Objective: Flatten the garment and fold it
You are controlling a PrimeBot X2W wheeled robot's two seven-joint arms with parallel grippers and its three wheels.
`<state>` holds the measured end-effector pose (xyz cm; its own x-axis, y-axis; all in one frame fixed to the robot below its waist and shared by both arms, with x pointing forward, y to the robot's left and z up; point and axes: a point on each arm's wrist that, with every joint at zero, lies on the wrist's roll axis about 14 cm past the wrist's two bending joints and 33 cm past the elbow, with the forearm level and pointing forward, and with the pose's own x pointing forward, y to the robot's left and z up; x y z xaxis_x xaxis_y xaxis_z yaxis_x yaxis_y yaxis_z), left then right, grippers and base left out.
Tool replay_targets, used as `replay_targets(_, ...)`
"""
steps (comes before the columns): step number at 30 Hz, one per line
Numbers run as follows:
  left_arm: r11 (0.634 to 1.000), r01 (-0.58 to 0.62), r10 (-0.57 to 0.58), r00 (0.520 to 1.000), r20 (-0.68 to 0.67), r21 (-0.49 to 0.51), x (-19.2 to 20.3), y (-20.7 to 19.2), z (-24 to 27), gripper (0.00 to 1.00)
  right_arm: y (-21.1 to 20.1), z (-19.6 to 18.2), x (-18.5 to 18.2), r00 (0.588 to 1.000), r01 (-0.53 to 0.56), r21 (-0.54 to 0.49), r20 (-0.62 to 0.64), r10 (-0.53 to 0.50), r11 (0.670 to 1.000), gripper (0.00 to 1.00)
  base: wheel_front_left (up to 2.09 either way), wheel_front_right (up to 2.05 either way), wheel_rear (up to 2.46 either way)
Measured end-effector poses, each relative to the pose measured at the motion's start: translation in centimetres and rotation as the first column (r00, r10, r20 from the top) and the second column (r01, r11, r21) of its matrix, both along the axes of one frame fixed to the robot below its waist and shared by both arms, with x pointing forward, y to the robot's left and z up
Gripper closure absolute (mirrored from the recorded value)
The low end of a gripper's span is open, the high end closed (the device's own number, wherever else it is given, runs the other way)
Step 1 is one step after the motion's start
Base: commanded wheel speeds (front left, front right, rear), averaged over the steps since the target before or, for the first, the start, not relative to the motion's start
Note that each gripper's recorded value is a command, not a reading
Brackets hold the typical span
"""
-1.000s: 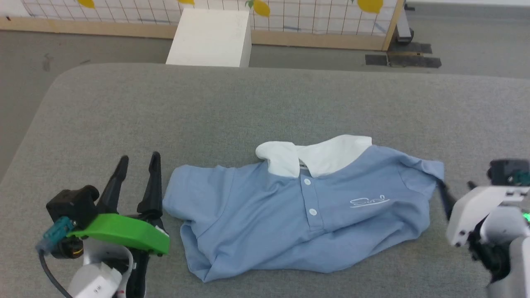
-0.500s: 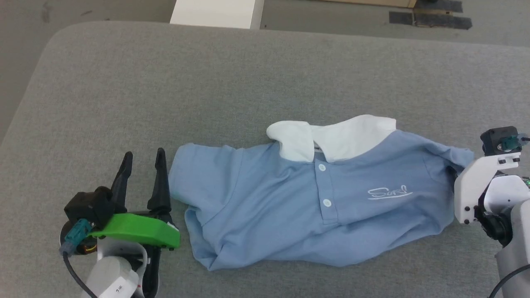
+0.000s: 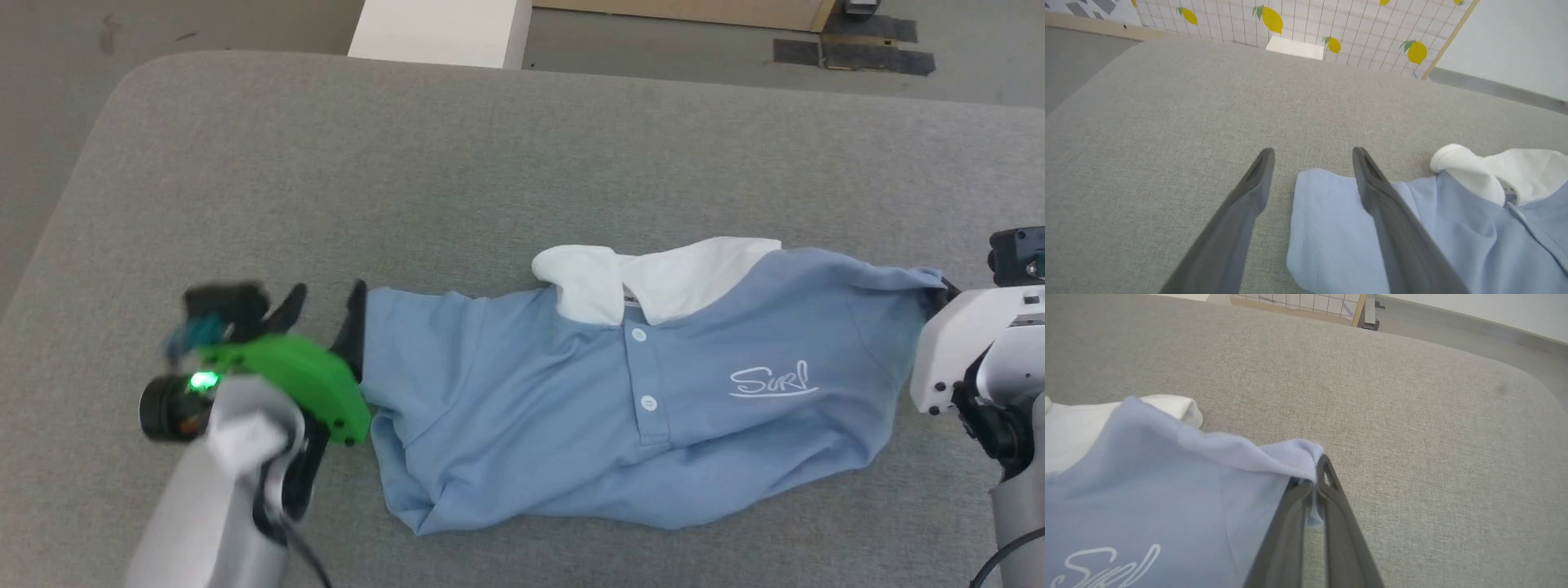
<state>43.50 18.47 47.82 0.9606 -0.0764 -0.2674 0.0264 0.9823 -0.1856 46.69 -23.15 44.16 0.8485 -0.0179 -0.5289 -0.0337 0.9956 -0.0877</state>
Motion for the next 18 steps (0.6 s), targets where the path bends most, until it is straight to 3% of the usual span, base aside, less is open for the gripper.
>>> replay_targets(4, 0.99, 0.119, -0.099, 0.964, -0.245, 0.069, 1.2, -1.3, -1.9, 0.0, 0.9, 0.7, -0.4, 1.0, -0.019, 0.018, 0.019, 0.018, 1.0, 1.0, 0.0, 0.0, 0.0)
replay_targets(8, 0.976, 0.184, -0.123, 0.907, -0.402, 0.117, 2.3, -1.7, -3.3, 0.0, 1.7, 0.5, -0.6, 0.999, -0.037, 0.032, 0.01, 0.037, 0.999, 1.0, 0.0, 0.0, 0.0)
replay_targets(13, 0.965, 0.232, -0.112, 0.787, -0.607, 0.123, 1.6, -1.8, -7.1, 0.0, 1.9, 0.0, -0.9, 0.999, -0.047, 0.038, -0.005, 0.047, 0.998, 1.0, 0.0, 0.0, 0.0)
replay_targets(17, 0.973, 0.225, -0.129, 0.703, -0.699, 0.046, 0.6, -2.8, -9.5, 0.0, 1.2, -0.4, -1.3, 0.999, -0.031, 0.035, -0.019, 0.032, 0.999, 1.0, 0.0, 0.0, 0.0)
replay_targets(18, 0.975, 0.221, -0.136, 0.694, -0.707, 0.029, 0.5, -3.0, -9.7, 0.55, 1.0, -0.5, -1.4, 0.999, -0.027, 0.034, -0.021, 0.028, 0.999, 1.0, 0.0, 0.0, 0.0)
